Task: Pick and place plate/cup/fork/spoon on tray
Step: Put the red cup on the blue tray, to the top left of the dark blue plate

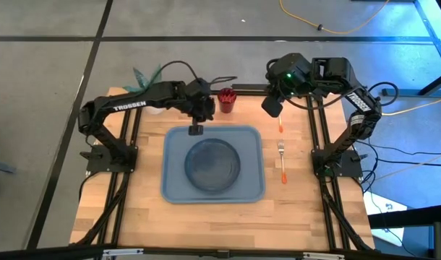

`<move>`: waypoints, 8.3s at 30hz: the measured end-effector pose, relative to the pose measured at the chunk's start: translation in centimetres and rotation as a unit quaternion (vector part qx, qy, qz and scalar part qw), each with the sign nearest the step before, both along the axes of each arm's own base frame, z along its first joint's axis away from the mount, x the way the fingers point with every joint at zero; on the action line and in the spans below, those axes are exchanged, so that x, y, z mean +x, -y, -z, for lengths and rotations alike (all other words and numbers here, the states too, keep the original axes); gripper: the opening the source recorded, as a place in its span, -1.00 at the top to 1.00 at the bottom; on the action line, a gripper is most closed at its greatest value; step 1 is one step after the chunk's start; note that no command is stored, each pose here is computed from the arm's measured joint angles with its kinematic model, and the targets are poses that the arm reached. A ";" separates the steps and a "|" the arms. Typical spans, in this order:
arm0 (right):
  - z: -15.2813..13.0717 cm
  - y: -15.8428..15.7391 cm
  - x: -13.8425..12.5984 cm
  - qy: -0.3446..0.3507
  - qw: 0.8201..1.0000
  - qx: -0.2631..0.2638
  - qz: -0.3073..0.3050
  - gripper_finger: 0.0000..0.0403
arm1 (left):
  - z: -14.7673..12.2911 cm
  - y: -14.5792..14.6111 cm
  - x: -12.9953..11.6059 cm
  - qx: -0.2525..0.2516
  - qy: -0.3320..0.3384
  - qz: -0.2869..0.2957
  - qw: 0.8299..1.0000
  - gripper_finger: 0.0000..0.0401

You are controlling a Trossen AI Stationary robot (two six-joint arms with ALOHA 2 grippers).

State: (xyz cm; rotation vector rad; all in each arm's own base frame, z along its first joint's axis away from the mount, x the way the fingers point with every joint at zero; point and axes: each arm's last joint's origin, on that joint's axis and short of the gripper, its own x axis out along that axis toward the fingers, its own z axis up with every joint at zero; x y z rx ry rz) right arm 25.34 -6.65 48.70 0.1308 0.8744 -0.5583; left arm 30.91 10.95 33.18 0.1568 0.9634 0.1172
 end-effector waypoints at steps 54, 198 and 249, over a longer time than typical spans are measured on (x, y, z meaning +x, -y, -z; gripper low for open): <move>0.0 -0.1 0.0 0.002 1.000 0.011 -0.010 0.69 | 6.8 -8.4 5.1 0.163 -0.029 0.092 0.982 0.85; 0.0 -0.1 0.0 0.001 1.000 0.010 -0.010 0.69 | 9.9 -9.4 5.7 0.185 -0.050 0.113 0.975 0.85; 0.0 0.4 -0.1 0.007 1.000 0.014 0.013 0.69 | 7.8 -8.8 6.4 0.129 -0.101 0.143 0.976 0.98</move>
